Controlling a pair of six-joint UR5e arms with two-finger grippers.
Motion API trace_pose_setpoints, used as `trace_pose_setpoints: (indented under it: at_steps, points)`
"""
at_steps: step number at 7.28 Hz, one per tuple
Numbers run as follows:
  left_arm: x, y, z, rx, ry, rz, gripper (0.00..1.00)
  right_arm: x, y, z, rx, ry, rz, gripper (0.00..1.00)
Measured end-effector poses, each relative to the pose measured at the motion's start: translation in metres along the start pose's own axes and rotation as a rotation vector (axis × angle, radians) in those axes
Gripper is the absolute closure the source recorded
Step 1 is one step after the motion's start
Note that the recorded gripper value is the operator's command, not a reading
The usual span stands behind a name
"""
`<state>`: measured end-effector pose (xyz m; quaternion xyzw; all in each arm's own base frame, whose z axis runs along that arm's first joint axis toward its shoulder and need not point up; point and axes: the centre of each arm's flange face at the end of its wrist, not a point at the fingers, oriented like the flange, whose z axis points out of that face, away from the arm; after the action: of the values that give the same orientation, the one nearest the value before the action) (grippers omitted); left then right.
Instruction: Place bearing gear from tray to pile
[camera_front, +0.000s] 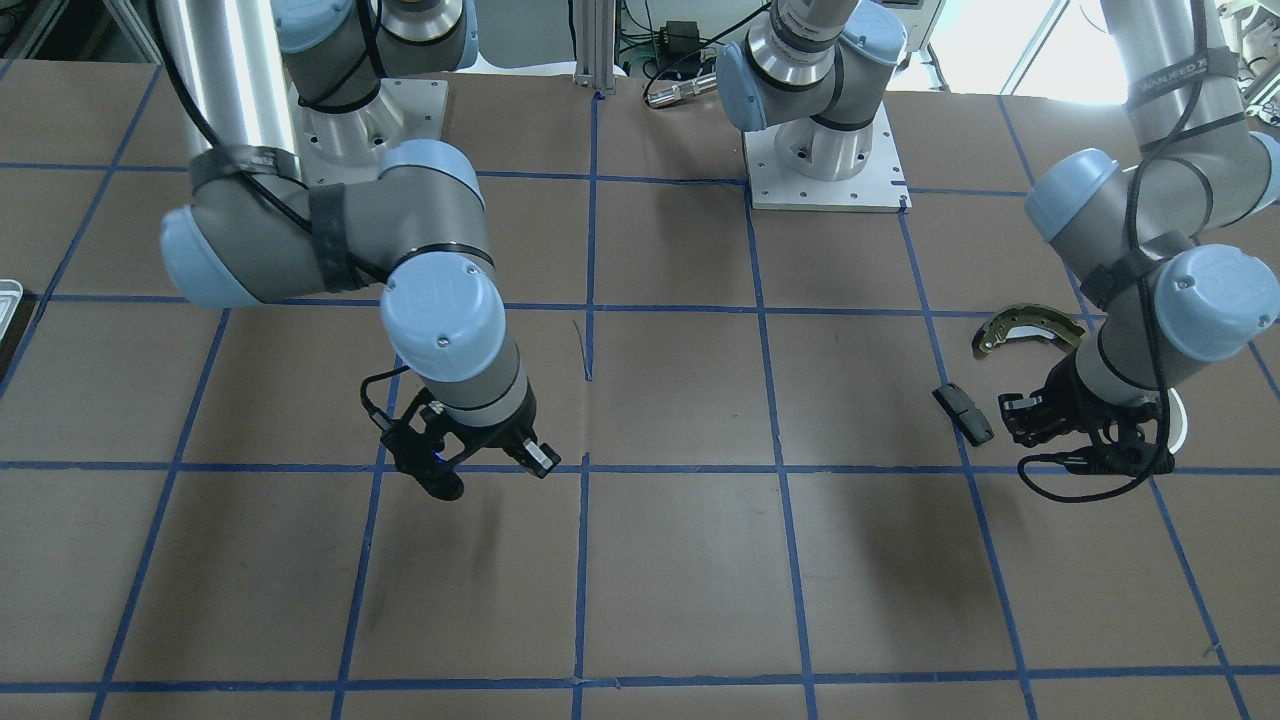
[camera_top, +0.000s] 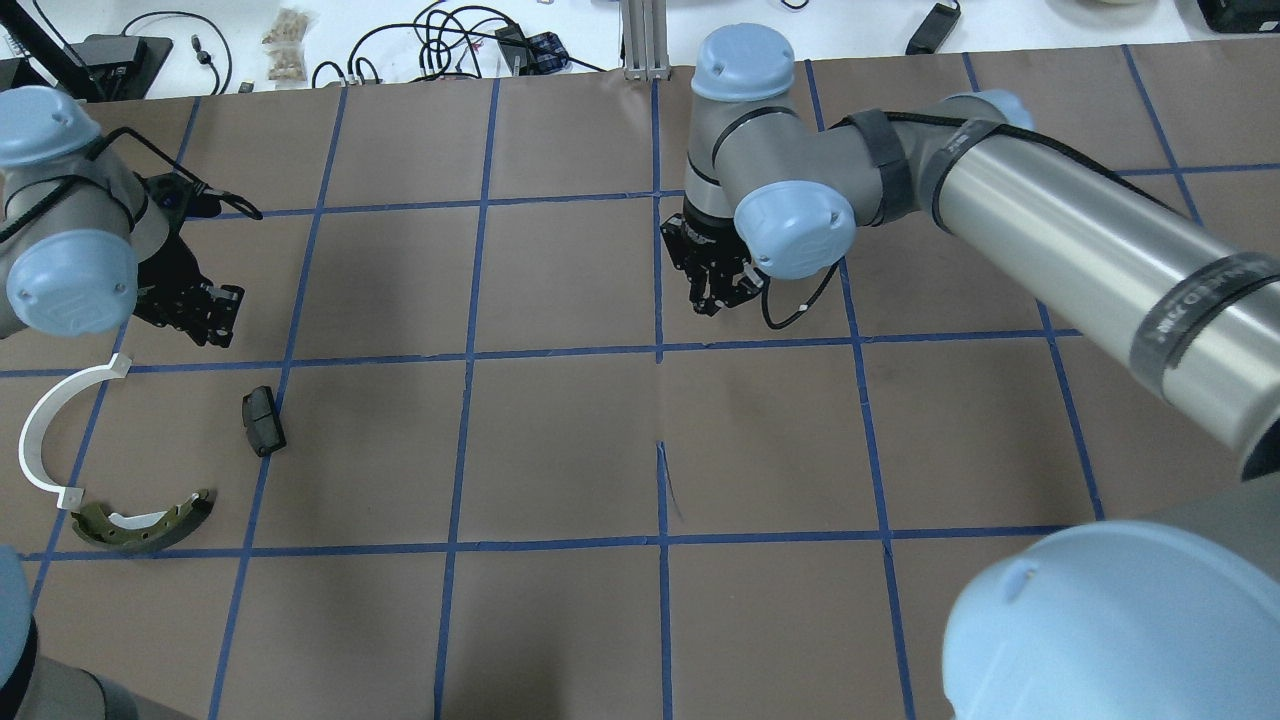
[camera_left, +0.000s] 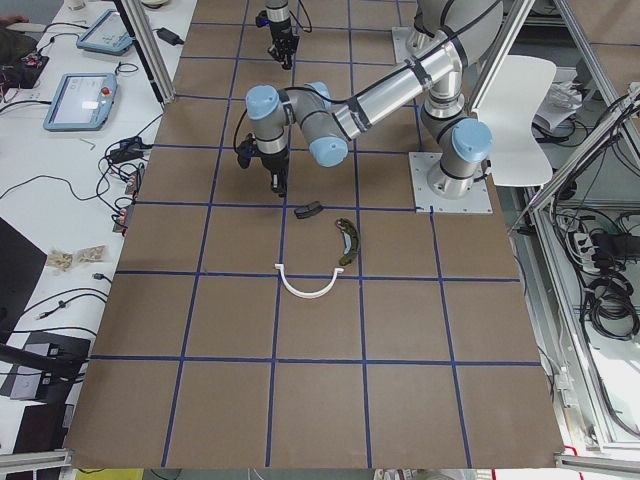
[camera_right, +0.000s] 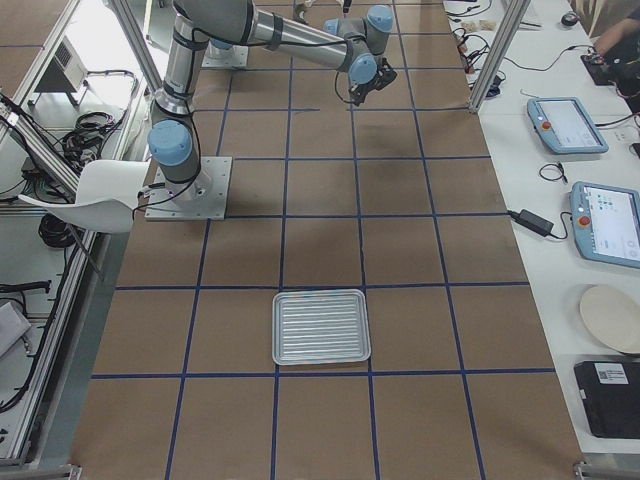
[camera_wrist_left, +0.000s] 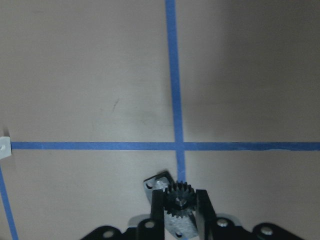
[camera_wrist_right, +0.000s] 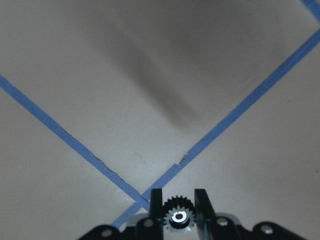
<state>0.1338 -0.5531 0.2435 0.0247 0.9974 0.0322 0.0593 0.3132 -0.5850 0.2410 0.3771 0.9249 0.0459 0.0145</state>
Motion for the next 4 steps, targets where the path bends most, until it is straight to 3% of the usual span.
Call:
trace_pose_setpoints:
  at_steps: [1,2,3,4]
  points:
    - [-0.014,0.015,0.022,0.011,0.027,-0.014,0.86,-0.010,0.008,0.018,0.005,-0.007,-0.005,0.65]
    - [-0.027,0.030,0.039,0.007,0.053,-0.041,0.77,-0.016,0.013,0.027,0.011,-0.019,-0.010,0.01]
    - [-0.036,0.040,0.050,-0.002,0.070,-0.064,0.41,-0.019,0.015,0.032,0.018,-0.027,-0.015,0.00]
    - [-0.040,0.045,0.054,-0.006,0.077,-0.077,0.23,-0.019,0.014,0.028,0.025,-0.034,-0.041,0.00]
